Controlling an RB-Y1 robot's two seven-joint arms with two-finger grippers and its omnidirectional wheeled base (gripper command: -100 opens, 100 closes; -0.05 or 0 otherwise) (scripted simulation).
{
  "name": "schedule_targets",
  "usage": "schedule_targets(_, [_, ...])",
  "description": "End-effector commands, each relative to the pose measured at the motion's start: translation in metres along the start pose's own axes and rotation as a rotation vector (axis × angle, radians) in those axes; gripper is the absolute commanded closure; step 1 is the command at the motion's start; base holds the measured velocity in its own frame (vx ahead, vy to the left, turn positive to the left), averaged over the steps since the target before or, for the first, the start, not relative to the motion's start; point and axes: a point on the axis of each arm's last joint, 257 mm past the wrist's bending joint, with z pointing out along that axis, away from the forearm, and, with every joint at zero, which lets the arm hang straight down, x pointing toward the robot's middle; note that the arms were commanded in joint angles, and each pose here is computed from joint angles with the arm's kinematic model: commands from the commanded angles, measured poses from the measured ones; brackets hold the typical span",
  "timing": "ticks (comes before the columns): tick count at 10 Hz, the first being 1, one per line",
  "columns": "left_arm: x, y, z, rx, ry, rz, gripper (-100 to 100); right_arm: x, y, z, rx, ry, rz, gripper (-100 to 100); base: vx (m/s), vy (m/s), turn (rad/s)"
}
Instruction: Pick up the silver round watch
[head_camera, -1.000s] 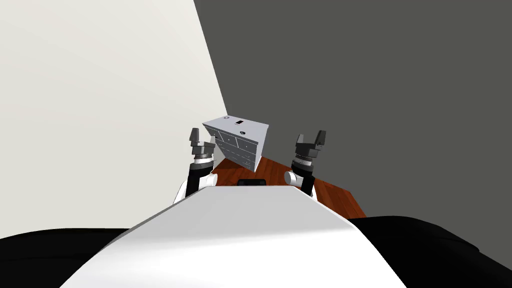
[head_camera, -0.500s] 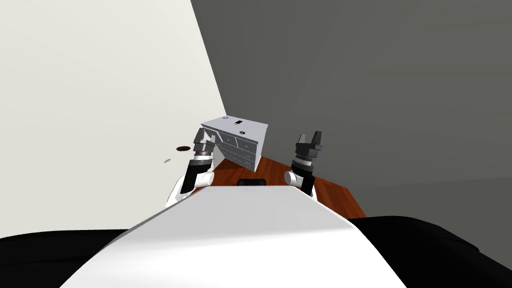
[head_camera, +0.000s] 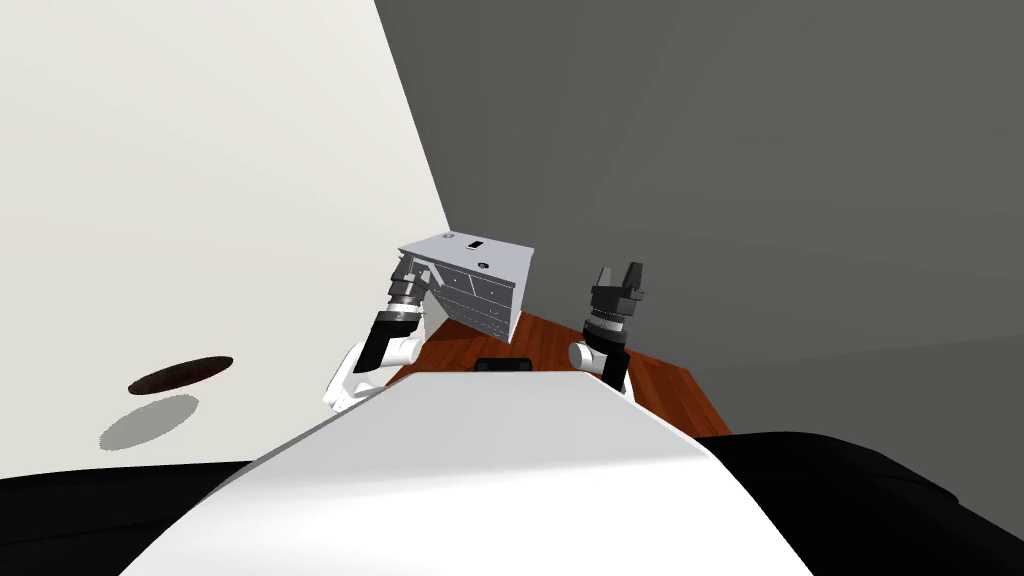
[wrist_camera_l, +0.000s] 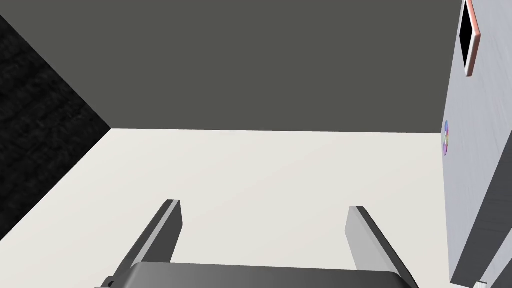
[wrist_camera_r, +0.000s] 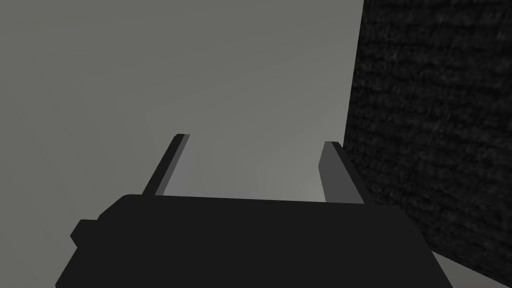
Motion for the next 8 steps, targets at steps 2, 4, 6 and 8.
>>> schedule_targets(2, [-0.007, 0.013, 0.008, -0.051, 0.008, 0.02, -100, 0.0, 0.0, 0.0, 0.0, 0.0, 0.0, 0, -0.002, 0.012, -0.056])
schedule_targets(4, [-0.015, 0.024, 0.015, -0.093, 0.014, 0.038, -100, 0.0, 0.0, 0.0, 0.0, 0.0, 0.0, 0, -0.002, 0.011, -0.06])
schedule_targets(6, [-0.023, 0.032, 0.024, -0.129, 0.02, 0.056, -100, 0.0, 0.0, 0.0, 0.0, 0.0, 0.0, 0, 0.0, 0.007, -0.066])
schedule_targets(8, [-0.032, 0.039, 0.032, -0.16, 0.024, 0.074, -100, 0.0, 0.0, 0.0, 0.0, 0.0, 0.0, 0, 0.0, 0.002, -0.038])
